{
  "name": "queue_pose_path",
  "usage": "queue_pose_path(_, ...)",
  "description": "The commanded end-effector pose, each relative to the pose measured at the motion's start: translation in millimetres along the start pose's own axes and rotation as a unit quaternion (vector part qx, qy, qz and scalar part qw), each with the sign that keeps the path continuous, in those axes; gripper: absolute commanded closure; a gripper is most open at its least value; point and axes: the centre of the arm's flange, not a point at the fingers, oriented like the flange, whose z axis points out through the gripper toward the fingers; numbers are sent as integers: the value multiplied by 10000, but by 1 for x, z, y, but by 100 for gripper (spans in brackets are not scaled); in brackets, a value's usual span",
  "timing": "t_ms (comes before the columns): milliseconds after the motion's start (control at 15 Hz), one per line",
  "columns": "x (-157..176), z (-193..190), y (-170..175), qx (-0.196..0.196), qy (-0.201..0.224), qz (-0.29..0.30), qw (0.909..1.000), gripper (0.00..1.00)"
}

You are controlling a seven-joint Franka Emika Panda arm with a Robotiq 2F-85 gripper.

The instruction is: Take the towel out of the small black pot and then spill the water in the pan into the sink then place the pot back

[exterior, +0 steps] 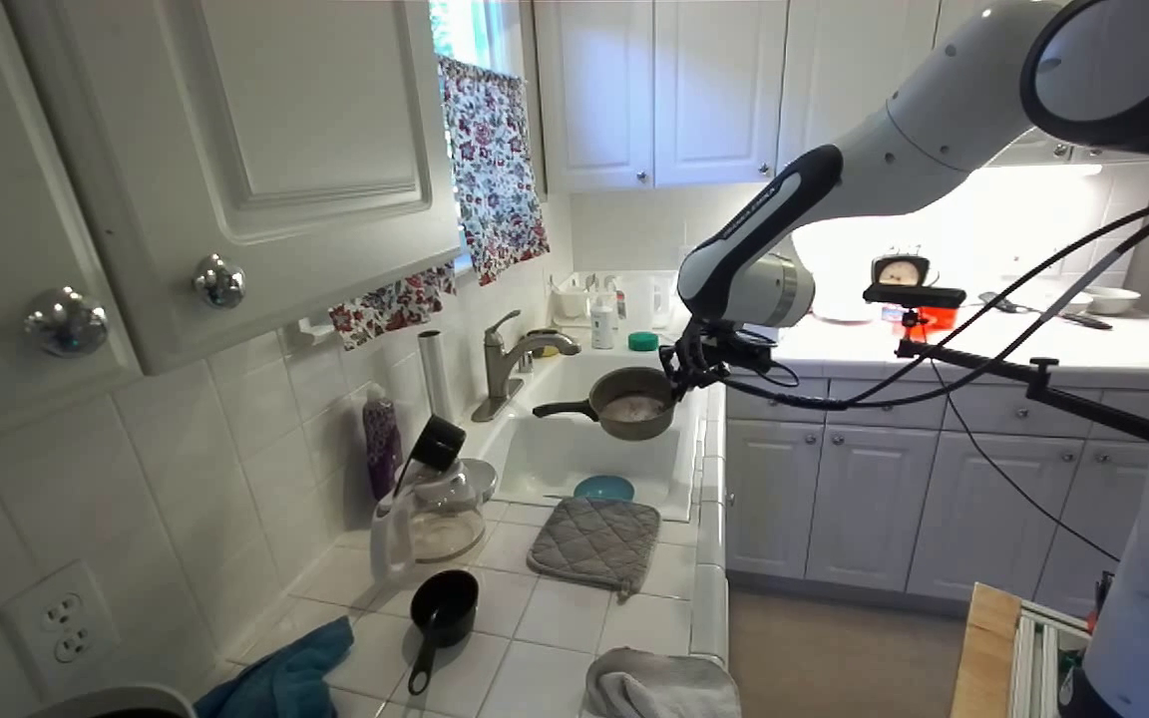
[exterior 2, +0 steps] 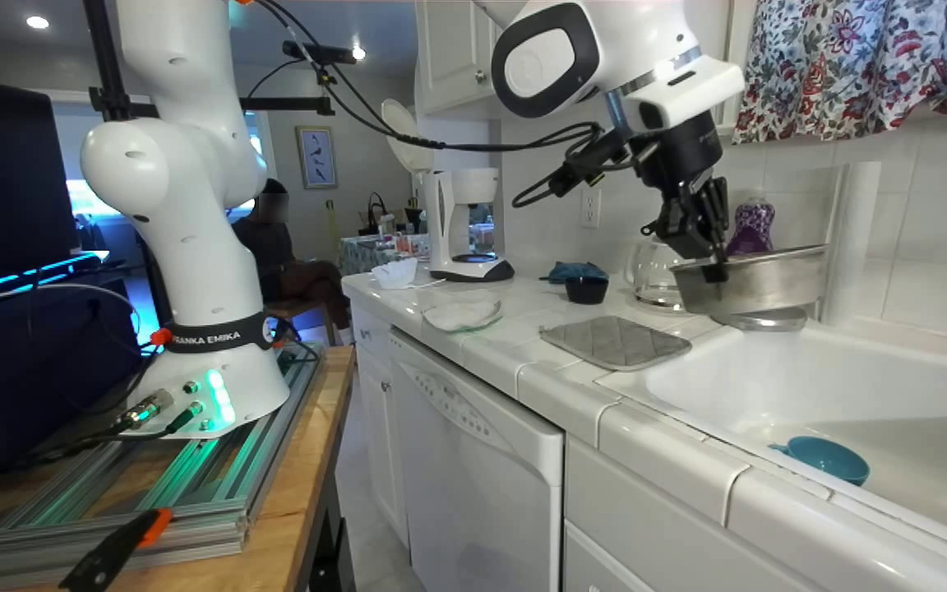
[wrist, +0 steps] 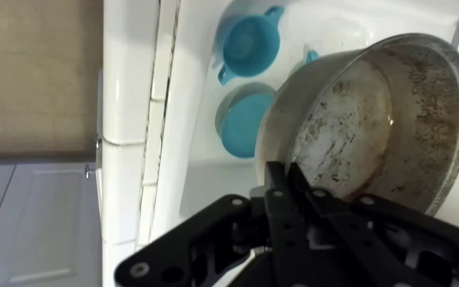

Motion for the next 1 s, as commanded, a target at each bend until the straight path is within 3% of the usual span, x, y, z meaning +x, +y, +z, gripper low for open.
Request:
queue_pose_path(0,34,2,-20,128,1025,72,9946,99)
queue_pose_path(200,42,-1,-36,238,1852,-344,9818,99)
queue_pose_path(400,45,-3,-50,388,2567,-788,9625,99)
queue_pose_path(667,46,-5,-59,637,3414,-1231,9296,99)
queue_pose_path(933,47,-10,-62,750,4092,-1860,8901,99)
